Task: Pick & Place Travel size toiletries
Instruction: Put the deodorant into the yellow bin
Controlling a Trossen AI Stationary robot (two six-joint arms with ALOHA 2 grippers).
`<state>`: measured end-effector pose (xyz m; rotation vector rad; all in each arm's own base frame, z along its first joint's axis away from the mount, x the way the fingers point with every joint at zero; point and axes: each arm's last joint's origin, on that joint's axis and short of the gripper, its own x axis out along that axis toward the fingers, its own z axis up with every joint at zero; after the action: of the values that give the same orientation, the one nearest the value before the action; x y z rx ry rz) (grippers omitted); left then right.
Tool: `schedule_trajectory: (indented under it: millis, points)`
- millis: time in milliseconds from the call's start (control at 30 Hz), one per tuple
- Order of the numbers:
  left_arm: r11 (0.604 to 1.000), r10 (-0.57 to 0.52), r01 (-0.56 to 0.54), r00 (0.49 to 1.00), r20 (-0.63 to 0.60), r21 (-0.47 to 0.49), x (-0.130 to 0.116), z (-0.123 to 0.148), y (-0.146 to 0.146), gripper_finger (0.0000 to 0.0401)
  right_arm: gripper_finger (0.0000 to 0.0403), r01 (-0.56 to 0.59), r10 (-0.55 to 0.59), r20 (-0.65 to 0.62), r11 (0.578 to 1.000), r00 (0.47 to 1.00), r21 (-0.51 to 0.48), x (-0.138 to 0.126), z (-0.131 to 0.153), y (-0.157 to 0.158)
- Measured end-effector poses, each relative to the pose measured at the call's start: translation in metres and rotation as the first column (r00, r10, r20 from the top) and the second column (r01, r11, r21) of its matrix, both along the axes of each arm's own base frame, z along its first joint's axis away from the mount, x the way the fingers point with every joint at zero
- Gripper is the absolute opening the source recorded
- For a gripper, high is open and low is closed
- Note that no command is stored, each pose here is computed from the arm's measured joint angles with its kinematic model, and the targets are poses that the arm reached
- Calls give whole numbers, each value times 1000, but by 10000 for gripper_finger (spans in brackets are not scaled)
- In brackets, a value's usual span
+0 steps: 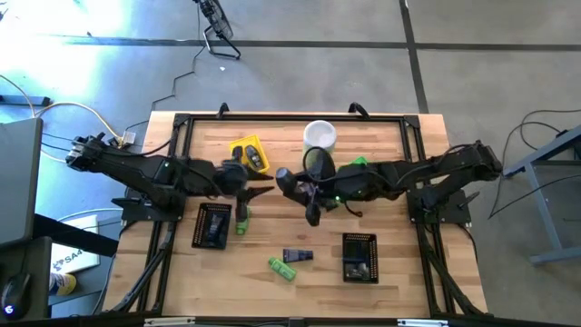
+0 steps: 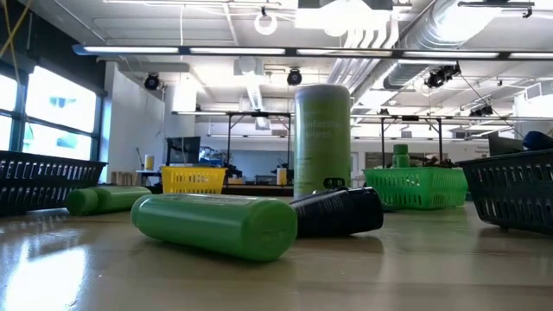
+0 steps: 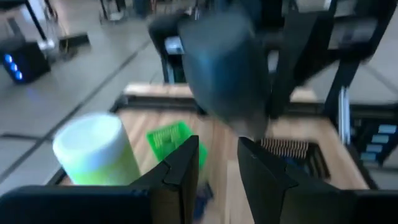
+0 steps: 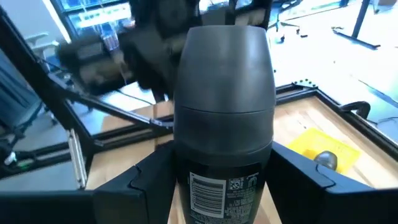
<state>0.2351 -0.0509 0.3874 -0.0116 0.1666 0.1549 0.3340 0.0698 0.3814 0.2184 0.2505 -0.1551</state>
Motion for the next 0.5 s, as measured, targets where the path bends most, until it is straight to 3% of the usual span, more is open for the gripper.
schedule_trajectory:
  millis: [233,500]
  points:
    - [998,-62,63,996,63,-24,-4,10,20,106,206,-27,27,21,999,999,-28,-6,8,-2]
    - [998,-31,35,997,72,-59,4,8,29,114,208,-17,19,40,999,999,-52,-6,11,-4]
